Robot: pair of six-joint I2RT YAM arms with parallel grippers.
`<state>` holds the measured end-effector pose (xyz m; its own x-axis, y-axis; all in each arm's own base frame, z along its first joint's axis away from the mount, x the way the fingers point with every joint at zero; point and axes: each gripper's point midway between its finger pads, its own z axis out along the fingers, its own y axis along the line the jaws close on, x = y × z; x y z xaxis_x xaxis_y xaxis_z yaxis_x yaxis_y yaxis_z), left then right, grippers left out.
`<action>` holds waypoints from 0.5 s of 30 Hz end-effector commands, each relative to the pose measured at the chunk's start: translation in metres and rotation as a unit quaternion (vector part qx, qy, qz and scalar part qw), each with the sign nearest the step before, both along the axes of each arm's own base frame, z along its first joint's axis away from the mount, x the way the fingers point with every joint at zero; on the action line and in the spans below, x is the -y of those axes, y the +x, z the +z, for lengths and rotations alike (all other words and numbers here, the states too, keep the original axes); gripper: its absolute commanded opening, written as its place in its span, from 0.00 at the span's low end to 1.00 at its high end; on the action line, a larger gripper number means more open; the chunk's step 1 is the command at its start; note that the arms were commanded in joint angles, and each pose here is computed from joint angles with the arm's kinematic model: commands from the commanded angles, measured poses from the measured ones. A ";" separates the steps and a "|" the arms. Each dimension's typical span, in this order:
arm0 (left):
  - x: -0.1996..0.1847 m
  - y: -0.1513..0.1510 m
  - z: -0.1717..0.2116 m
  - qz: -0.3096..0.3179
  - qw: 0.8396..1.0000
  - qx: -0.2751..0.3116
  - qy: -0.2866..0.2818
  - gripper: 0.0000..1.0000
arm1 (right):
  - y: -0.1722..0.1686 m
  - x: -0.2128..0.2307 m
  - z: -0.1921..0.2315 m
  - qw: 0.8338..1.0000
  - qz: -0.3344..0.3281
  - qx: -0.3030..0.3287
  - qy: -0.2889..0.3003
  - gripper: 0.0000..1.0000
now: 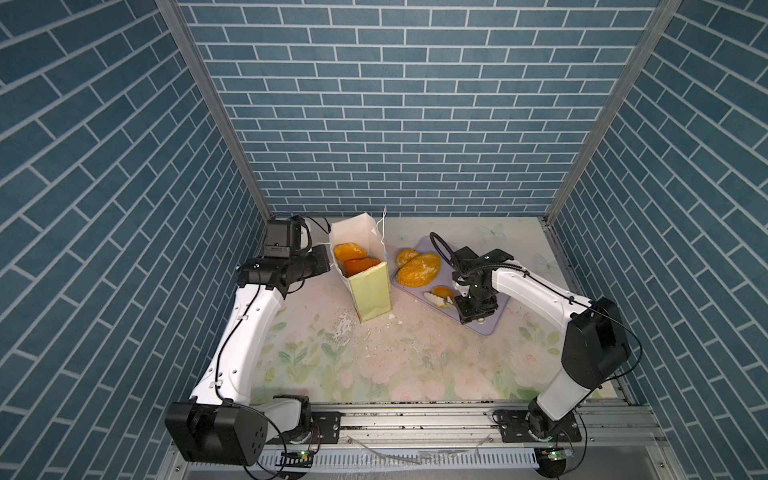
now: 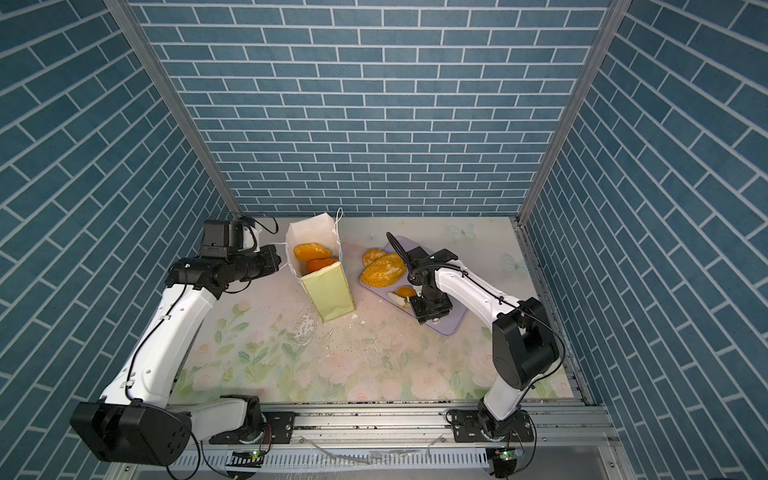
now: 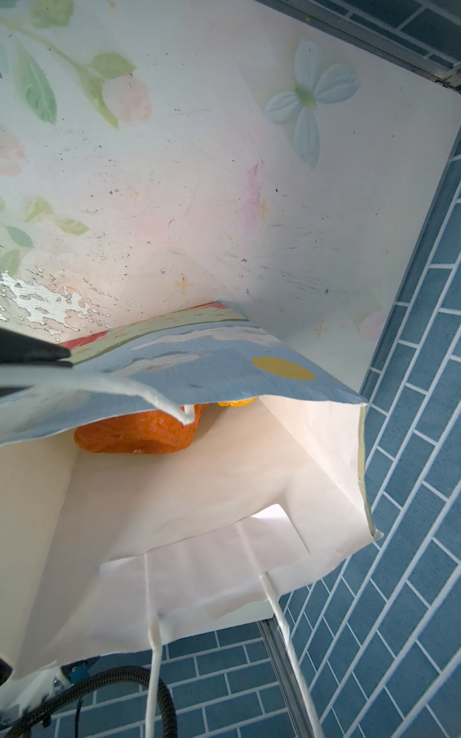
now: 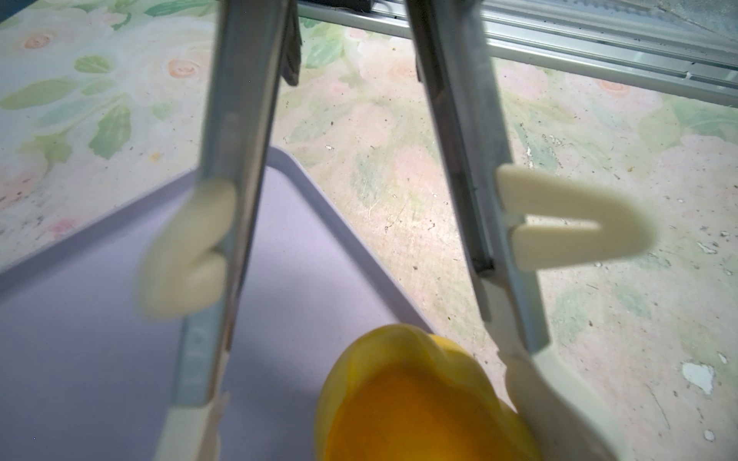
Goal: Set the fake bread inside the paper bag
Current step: 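Close the tongs on the yellow bun and lift it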
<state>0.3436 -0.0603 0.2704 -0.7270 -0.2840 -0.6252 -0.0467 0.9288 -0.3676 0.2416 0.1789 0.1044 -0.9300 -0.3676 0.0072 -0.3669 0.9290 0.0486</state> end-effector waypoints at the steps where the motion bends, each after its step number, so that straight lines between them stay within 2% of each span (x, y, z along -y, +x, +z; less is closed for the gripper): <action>1: -0.001 -0.003 0.004 -0.001 1.000 0.001 0.008 0.05 | -0.003 0.000 -0.008 1.000 -0.012 -0.017 0.004 0.45; 8: -0.001 -0.002 0.004 0.000 1.000 0.001 0.006 0.05 | -0.011 -0.001 -0.009 0.999 -0.014 -0.036 0.011 0.44; 15: 0.000 -0.003 0.006 -0.002 1.000 0.004 0.006 0.05 | -0.011 0.006 0.007 1.000 -0.020 -0.012 0.012 0.28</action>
